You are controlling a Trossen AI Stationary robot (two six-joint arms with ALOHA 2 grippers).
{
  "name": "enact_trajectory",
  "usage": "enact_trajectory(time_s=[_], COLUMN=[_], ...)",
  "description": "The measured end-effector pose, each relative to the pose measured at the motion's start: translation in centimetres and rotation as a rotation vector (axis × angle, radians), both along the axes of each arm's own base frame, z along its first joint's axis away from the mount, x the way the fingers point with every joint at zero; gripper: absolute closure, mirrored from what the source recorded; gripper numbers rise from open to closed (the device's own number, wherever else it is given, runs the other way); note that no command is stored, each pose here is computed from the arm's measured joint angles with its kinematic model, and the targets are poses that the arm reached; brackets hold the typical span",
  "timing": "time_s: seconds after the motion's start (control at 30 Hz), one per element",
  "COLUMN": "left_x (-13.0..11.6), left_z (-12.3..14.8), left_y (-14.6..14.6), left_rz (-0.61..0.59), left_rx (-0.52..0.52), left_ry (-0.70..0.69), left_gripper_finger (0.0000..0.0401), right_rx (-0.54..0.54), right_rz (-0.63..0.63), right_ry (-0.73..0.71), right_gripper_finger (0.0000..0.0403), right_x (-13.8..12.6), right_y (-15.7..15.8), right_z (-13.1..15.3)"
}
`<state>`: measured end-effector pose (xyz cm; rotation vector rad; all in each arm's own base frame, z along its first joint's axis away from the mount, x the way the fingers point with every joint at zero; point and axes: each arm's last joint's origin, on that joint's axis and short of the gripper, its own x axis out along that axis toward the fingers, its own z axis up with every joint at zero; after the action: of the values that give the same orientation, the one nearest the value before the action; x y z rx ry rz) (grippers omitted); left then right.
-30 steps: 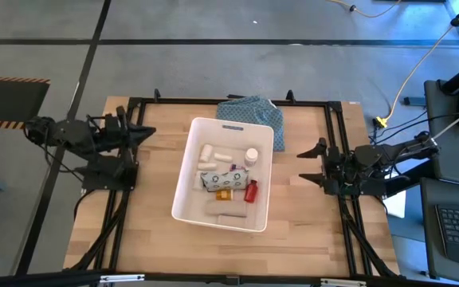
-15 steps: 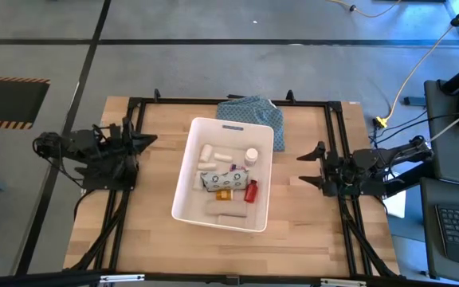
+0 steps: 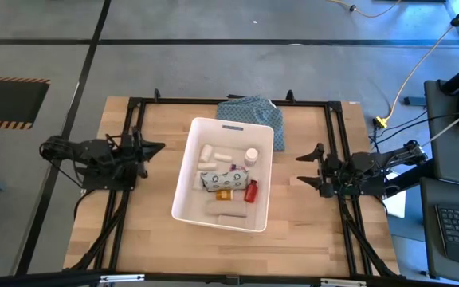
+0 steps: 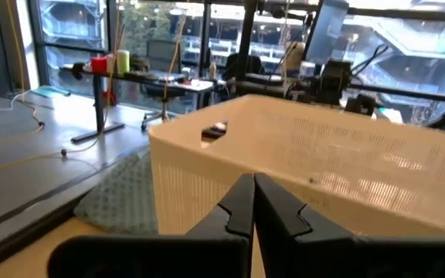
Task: Pick & place medical supplies in basket/bin
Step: Return to Home Position
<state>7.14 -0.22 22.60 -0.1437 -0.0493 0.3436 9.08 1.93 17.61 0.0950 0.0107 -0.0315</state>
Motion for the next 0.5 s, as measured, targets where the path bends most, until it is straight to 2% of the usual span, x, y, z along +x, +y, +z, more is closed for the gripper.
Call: enact_trajectory(time_s=[0.5], left_x=[1.5], left_z=[-4.3], left_y=[-0.3], left_rz=[0.058], left_rx=[0.012], left_ry=[0.053], left_gripper_finger=[0.0397], right_rx=[-0.003], right_rz=[0.000], right_ry=[0.007], right_gripper_finger=[0.0065], right_x=[0.0], right_y=[0.0], right_z=[-0.1])
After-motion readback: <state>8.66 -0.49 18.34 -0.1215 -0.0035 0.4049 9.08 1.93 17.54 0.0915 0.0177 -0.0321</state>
